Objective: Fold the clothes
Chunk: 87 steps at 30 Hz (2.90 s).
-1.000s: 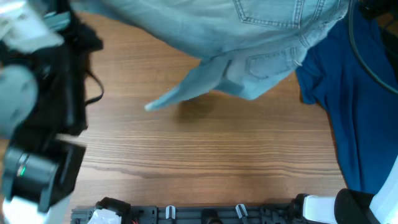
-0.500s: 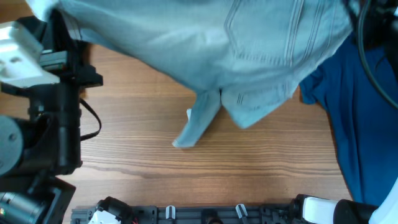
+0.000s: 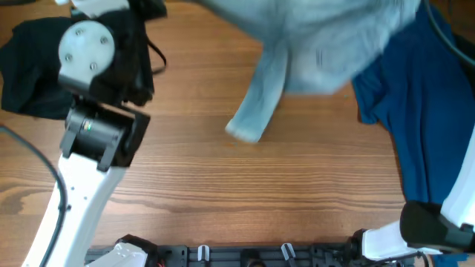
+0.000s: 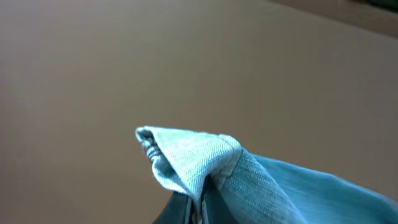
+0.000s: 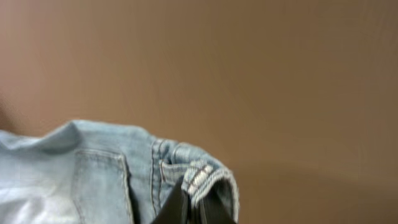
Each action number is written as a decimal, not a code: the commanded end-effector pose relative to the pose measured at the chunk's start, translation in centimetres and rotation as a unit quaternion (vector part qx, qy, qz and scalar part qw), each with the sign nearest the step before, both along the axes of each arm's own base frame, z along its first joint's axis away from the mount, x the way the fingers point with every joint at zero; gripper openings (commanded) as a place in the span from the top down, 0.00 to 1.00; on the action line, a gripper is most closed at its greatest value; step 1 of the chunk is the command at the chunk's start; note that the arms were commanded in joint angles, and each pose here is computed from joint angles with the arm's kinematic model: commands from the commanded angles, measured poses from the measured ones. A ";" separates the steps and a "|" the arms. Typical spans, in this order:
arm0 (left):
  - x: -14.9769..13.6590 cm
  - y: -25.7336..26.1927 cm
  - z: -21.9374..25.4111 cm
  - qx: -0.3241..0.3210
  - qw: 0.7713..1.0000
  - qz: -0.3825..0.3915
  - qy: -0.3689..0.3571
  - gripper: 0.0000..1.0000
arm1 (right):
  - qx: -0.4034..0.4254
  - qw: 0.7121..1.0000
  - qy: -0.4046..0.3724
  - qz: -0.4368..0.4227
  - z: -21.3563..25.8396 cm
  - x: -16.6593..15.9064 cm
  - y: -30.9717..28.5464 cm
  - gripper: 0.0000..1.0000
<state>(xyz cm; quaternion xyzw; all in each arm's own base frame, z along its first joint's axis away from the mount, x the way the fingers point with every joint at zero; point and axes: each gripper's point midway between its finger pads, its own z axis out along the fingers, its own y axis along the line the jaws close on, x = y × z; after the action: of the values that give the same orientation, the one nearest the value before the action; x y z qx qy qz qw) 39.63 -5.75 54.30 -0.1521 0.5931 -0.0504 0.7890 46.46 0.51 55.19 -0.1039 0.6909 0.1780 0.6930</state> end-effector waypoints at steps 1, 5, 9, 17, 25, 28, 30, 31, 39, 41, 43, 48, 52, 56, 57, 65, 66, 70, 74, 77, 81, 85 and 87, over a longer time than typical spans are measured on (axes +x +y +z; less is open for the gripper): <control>0.6 4.3 1.8 0.015 0.996 0.079 -0.037 0.96 | 0.040 0.999 -0.015 -0.001 0.7 1.8 0.1 0.96; 0.9 6.3 2.2 0.038 0.992 0.113 -0.044 0.96 | 0.038 0.999 0.000 0.014 -0.9 3.4 1.3 0.96; 2.2 5.5 0.0 0.056 0.995 0.087 0.001 0.96 | 0.018 0.999 0.036 0.025 -3.7 4.5 2.5 0.96; 5.8 3.7 -5.4 0.026 0.996 0.037 0.076 0.96 | -0.009 0.994 0.100 0.036 -9.2 6.7 3.2 0.96; 4.5 4.0 1.7 -0.009 0.995 0.041 -0.094 0.96 | 0.018 0.991 -0.129 -0.012 2.6 5.9 1.7 0.96; 2.8 4.4 4.5 0.034 0.986 0.069 -0.146 0.96 | 0.037 0.978 -0.203 -0.008 6.8 3.7 1.8 0.96; 2.9 4.6 4.3 0.059 0.986 0.082 -0.135 0.96 | 0.037 0.980 -0.194 -0.009 6.4 4.0 1.8 0.96; 3.3 4.7 3.8 0.062 0.987 0.082 -0.125 0.96 | 0.034 0.984 -0.177 -0.010 5.5 4.5 1.7 0.96; 11.5 2.8 -10.7 0.061 0.991 0.035 0.111 0.95 | 0.018 0.995 0.102 -0.002 -12.5 11.7 1.6 0.96; 13.2 1.3 -15.2 0.040 0.985 0.009 0.166 0.64 | 0.025 0.987 0.157 0.007 -16.6 12.7 1.8 0.94; 13.7 0.1 -17.1 0.041 0.981 -0.007 0.189 0.83 | 0.027 0.984 0.176 0.007 -18.1 13.1 1.7 0.96; 14.5 0.0 -15.6 0.032 0.989 -0.007 0.147 0.96 | 0.026 0.989 0.148 0.009 -17.1 13.6 1.7 0.96; 14.5 -0.2 -14.8 0.028 0.991 -0.008 0.130 0.96 | 0.038 0.991 0.128 0.030 -15.8 13.6 2.4 0.96; 14.1 -2.1 -17.2 0.042 0.983 -0.026 0.178 0.96 | 0.036 0.990 0.133 0.042 -16.1 13.4 3.0 0.96; 13.9 -3.1 -17.9 0.048 0.979 -0.035 0.194 0.96 | 0.033 0.989 0.131 0.057 -16.0 13.1 3.5 0.96; 12.7 -7.4 -19.7 0.064 0.969 -0.075 0.227 0.96 | 0.026 0.982 0.093 0.164 -13.0 10.3 7.3 0.96; 12.5 -7.5 -20.4 0.055 0.966 -0.077 0.240 0.96 | 0.026 0.982 0.093 0.164 -12.6 9.9 7.4 0.96; 11.8 -6.9 -24.2 0.023 0.949 -0.069 0.307 0.96 | 0.019 0.982 0.101 0.160 -12.0 8.7 7.4 0.96; 11.8 -7.8 -29.6 0.012 0.917 -0.108 0.384 0.96 | 0.001 0.982 0.105 0.156 -11.8 7.6 7.3 0.96; 12.3 -9.1 -33.0 -0.007 0.898 -0.139 0.418 0.96 | -0.006 0.979 0.131 0.158 -12.5 6.5 7.4 0.96; 12.8 -11.5 -35.5 -0.019 0.880 -0.197 0.433 0.96 | -0.016 0.966 0.158 0.205 -13.9 4.6 8.6 0.96; 13.2 -11.9 -36.0 -0.042 0.878 -0.202 0.431 0.96 | -0.050 0.940 0.137 0.307 -14.2 1.0 11.1 0.96; 13.5 -12.1 -35.5 -0.043 0.884 -0.205 0.418 0.96 | -0.074 0.935 0.138 0.319 -15.0 0.1 11.5 0.96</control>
<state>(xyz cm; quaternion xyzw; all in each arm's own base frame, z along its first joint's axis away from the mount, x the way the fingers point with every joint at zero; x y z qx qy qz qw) 52.74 -17.25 17.96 -0.0613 0.8919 -0.1401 0.4257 50.38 9.72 36.39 -0.2352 0.7853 0.3497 0.4536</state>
